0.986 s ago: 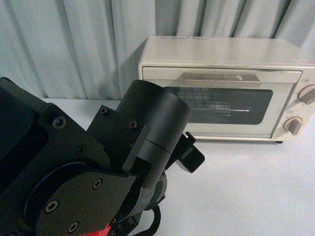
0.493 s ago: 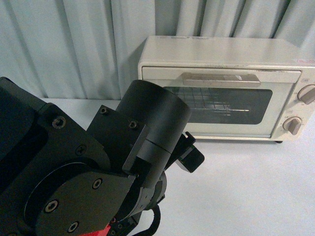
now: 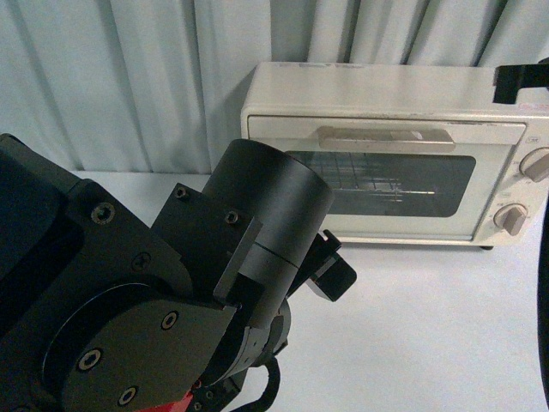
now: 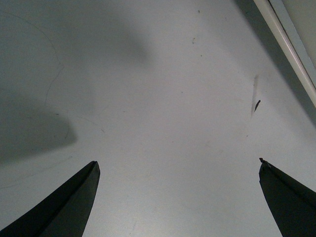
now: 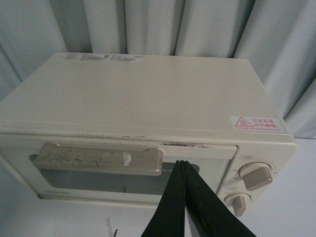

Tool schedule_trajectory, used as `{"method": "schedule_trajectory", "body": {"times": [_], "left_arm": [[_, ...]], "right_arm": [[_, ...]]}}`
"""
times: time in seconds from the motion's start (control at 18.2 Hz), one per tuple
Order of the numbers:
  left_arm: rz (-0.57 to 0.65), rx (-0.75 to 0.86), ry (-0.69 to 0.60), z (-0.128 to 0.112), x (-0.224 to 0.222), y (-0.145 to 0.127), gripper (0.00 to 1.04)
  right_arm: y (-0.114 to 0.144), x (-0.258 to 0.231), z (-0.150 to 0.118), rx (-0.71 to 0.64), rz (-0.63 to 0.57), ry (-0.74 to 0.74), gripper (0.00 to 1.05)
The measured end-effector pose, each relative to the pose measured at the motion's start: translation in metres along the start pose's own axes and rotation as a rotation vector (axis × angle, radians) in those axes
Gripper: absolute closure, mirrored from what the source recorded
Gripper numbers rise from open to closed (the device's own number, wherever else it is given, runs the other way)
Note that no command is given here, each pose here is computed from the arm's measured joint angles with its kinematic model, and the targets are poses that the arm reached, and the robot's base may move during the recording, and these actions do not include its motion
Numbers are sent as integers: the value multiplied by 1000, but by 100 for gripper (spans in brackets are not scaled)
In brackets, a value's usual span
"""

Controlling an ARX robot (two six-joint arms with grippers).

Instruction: Open oven

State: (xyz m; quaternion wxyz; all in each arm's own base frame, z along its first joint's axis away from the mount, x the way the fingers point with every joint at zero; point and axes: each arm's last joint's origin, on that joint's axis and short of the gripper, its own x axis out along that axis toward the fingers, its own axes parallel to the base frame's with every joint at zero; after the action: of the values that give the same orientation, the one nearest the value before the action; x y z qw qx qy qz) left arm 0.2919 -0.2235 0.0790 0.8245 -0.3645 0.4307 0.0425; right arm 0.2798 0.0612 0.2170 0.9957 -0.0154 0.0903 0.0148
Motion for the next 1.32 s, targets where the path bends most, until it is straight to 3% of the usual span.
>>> {"method": "schedule_trajectory", "body": {"times": [0.27,0.44,0.71,0.99,1.32], "left_arm": [[0,0,0,0,0,0,7],[0,0,0,0,0,0,7],[0,0,0,0,0,0,7],[0,0,0,0,0,0,7],[0,0,0,0,0,0,7]], "right_arm": [[5,21,2,-7,10,32,103],[21,47,8,-26,50,86,103],[22,87,-8,-83,54,189,103],[28,98,3,-109,83,193,103],[49,100,-6,-127,136,210,103]]}}
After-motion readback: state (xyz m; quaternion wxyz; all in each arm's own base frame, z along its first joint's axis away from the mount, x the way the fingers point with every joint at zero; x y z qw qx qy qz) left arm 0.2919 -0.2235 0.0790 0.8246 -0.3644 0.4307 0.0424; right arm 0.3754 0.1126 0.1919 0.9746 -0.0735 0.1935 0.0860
